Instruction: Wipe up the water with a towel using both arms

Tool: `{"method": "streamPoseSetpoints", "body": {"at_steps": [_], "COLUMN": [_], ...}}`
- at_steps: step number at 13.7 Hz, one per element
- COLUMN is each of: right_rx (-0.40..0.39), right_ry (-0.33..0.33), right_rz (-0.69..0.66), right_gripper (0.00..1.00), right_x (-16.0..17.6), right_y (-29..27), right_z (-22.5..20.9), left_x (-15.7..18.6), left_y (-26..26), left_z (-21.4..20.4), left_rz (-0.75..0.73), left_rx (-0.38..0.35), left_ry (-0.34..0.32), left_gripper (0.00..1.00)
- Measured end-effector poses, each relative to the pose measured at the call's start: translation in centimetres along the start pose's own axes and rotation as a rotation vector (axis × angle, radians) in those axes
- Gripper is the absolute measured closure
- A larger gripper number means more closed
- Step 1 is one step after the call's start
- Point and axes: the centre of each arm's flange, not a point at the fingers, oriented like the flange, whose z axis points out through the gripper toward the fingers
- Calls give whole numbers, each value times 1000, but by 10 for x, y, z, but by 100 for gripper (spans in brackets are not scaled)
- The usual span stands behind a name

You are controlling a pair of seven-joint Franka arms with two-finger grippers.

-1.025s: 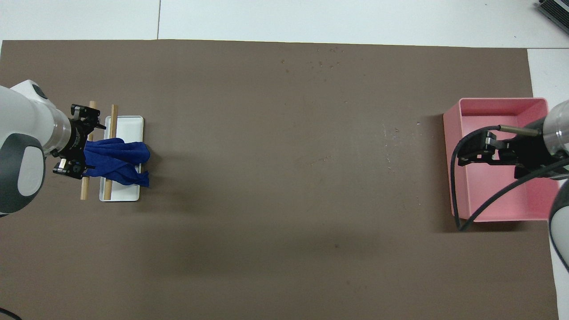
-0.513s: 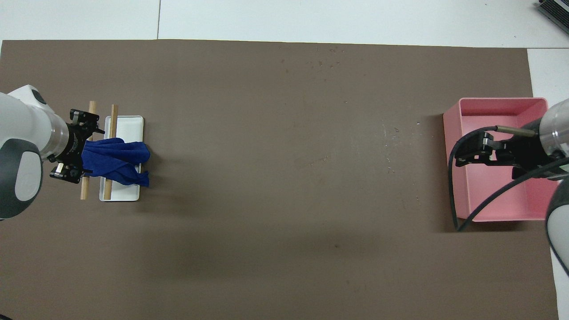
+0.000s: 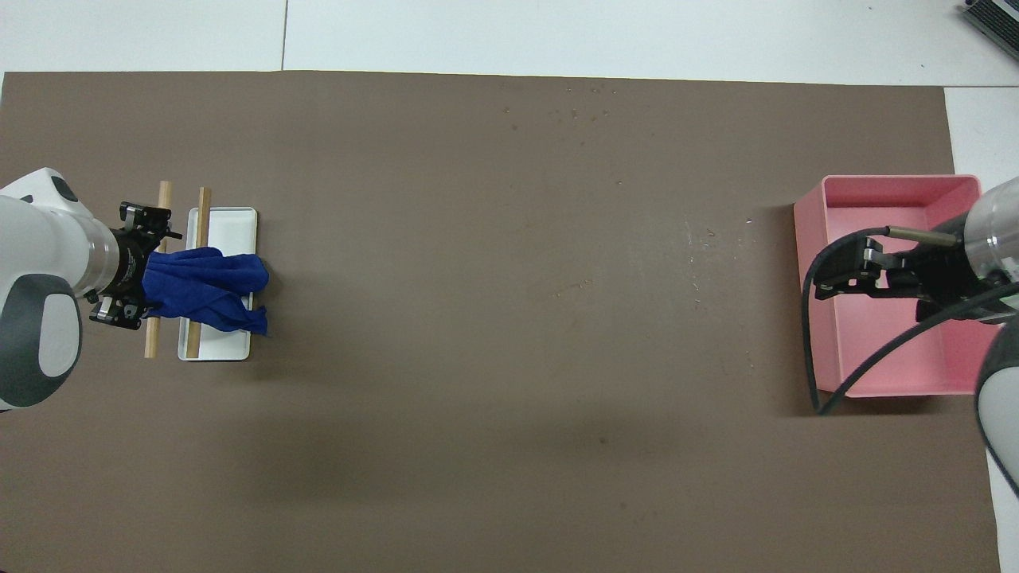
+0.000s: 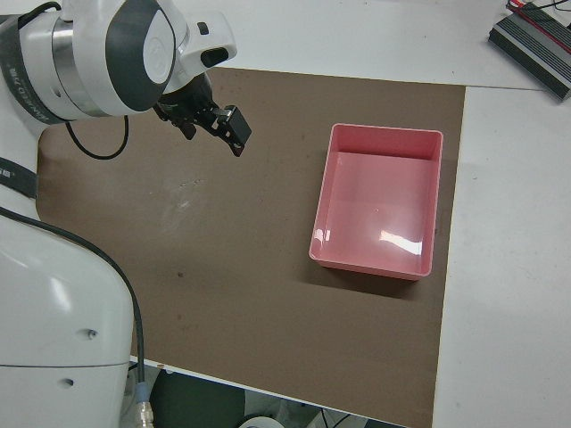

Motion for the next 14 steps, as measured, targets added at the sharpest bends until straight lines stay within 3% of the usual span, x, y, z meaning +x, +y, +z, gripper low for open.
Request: {"method": "streamPoseSetpoints", "body": {"at_steps": [11, 13, 14], "right_rx": [-3, -3, -3], "right_ry": [-4, -5, -6], "right_rz": [-12, -12, -13], "right_gripper": [0, 0, 0], "right_x": [-3, -3, -3], "right_y": [-6, -6, -6], "right_z": [2, 3, 3], "left_x": [-8, -8, -8], "left_y": [-9, -11, -11], "left_z": [15, 18, 18], "left_rz": [78, 80, 79], "left_rx": [4, 4, 4], "left_ry": [29, 30, 30], "left_gripper": [2, 7, 20]}}
